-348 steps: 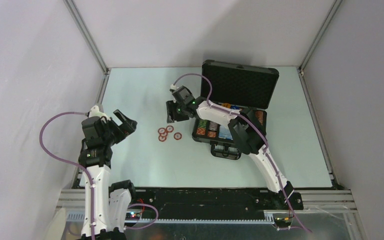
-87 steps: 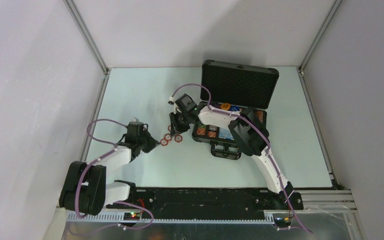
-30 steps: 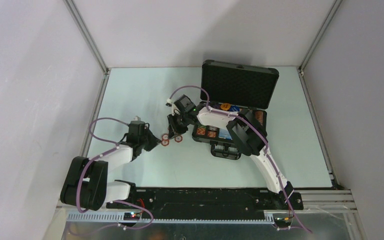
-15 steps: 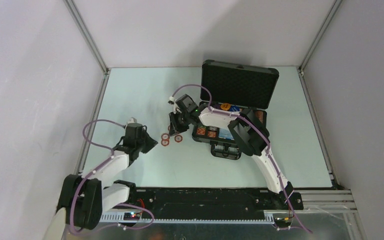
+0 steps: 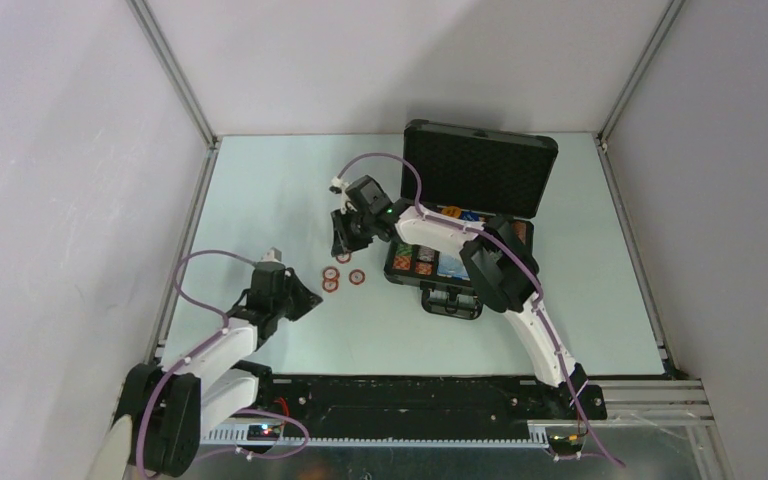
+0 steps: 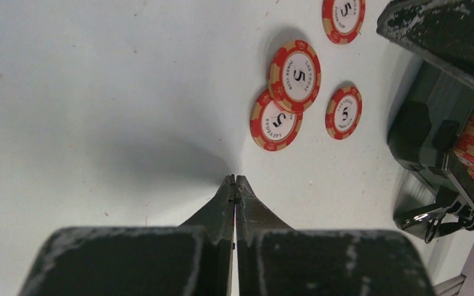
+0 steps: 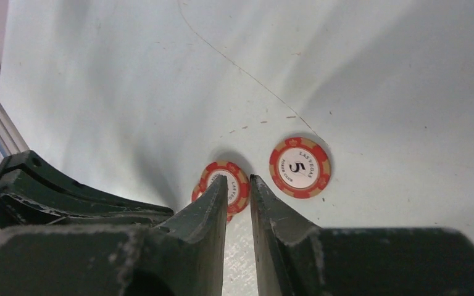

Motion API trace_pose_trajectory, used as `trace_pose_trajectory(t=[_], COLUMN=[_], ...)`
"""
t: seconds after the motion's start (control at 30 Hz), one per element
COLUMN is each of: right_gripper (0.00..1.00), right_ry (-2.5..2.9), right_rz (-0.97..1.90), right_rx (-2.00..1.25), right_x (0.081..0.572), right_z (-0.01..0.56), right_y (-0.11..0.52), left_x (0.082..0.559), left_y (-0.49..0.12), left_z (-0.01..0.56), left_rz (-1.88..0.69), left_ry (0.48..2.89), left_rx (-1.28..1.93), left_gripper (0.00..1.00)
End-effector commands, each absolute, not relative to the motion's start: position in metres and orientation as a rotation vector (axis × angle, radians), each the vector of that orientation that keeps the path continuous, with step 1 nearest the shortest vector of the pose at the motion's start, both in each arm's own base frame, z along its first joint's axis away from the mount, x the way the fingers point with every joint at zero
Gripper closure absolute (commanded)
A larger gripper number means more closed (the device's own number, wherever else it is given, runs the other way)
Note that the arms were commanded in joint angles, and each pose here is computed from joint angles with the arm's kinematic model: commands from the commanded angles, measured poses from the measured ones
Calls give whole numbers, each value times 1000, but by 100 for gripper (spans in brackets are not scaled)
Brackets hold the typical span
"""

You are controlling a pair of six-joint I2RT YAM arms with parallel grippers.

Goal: Pack up texas hold em set

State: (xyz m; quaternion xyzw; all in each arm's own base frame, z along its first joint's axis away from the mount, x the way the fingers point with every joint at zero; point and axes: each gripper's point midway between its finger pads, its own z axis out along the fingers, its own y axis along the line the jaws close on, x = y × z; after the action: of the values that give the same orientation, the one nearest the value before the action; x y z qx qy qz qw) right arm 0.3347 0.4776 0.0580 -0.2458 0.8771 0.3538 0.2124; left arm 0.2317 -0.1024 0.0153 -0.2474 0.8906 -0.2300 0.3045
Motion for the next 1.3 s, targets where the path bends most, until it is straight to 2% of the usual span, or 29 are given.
trace_pose_trajectory(t=[0.0, 0.67, 1.27], right_gripper=[74, 73, 73], right_ry=[2346, 2460, 2566], right_rz=[1001, 912, 847], right_rx=[-737, -781, -788], right_x=[337, 339, 323], right_z=[83, 50, 24], right_y=[492, 513, 492], left_x=[243, 244, 246], left_y=[-114, -125, -125], left_z=[30, 13, 13], left_rz=[-679, -692, -693], left_ry=[2294, 2358, 2359], left_rx=[-533, -513, -522], left_gripper=[100, 100, 100])
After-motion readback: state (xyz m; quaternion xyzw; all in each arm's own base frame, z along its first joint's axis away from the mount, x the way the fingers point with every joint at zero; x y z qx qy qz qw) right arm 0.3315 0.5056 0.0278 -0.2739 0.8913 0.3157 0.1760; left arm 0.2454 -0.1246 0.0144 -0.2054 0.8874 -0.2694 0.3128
